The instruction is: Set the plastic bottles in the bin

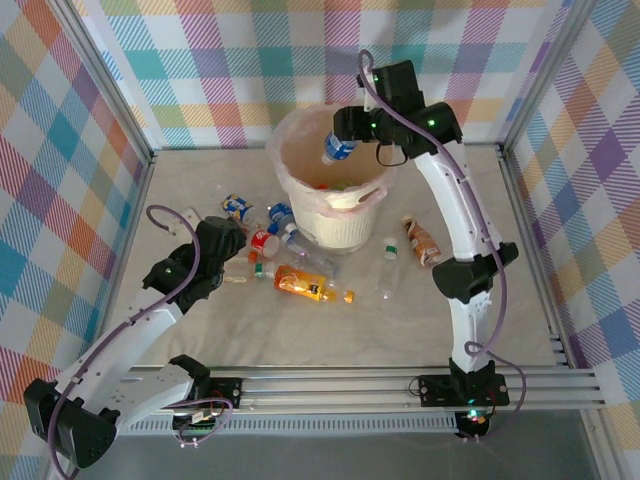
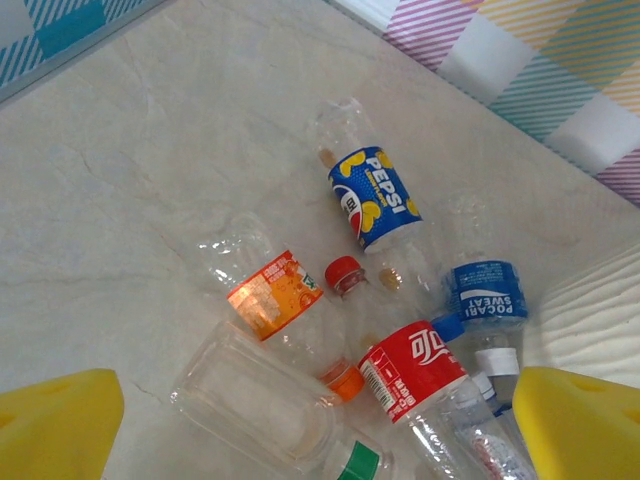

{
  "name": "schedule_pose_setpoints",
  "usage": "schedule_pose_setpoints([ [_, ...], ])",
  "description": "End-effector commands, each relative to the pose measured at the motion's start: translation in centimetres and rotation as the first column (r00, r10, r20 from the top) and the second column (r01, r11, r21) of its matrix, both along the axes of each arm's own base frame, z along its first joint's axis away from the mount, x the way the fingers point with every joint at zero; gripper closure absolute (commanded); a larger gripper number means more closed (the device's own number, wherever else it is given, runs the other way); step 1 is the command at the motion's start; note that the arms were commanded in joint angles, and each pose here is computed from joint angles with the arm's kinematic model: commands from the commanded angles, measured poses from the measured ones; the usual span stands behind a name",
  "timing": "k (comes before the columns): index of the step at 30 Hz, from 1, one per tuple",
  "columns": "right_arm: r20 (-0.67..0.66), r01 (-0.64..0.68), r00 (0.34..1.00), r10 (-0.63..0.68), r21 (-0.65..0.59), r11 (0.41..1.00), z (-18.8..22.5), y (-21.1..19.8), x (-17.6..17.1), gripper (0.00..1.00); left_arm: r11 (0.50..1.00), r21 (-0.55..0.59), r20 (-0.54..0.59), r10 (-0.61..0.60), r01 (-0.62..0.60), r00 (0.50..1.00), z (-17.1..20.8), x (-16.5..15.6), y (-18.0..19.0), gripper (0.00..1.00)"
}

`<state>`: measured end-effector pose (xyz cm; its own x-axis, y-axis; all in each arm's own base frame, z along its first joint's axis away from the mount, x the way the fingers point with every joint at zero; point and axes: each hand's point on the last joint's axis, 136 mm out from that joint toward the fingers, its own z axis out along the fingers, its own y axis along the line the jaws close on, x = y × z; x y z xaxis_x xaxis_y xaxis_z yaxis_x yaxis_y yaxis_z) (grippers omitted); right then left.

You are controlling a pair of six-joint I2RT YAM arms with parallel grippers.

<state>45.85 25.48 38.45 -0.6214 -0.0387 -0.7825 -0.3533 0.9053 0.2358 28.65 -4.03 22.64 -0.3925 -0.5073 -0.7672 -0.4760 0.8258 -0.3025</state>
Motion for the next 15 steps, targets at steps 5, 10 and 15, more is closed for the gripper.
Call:
schedule_pose_setpoints([
  [5,-0.088,-0.093,0.991,0.098,0.055,0.994,-3.5,2.5,1.3,0.64,1.0,0.007,-0.027,0.02,-0.02,0.999,-0.9,-0.2,0.5,0.0],
  [10,-0.131,-0.115,0.984,0.122,0.06,0.992,-5.8,3.5,2.0,0.59,1.0,0.014,-0.033,0.025,-0.024,0.999,-0.9,-0.4,0.6,0.0],
  [15,-0.175,-0.124,0.975,0.136,0.076,0.989,-7.8,4.3,2.6,0.54,0.999,0.028,-0.043,0.032,-0.031,0.999,-1.2,-0.6,0.9,0.0],
])
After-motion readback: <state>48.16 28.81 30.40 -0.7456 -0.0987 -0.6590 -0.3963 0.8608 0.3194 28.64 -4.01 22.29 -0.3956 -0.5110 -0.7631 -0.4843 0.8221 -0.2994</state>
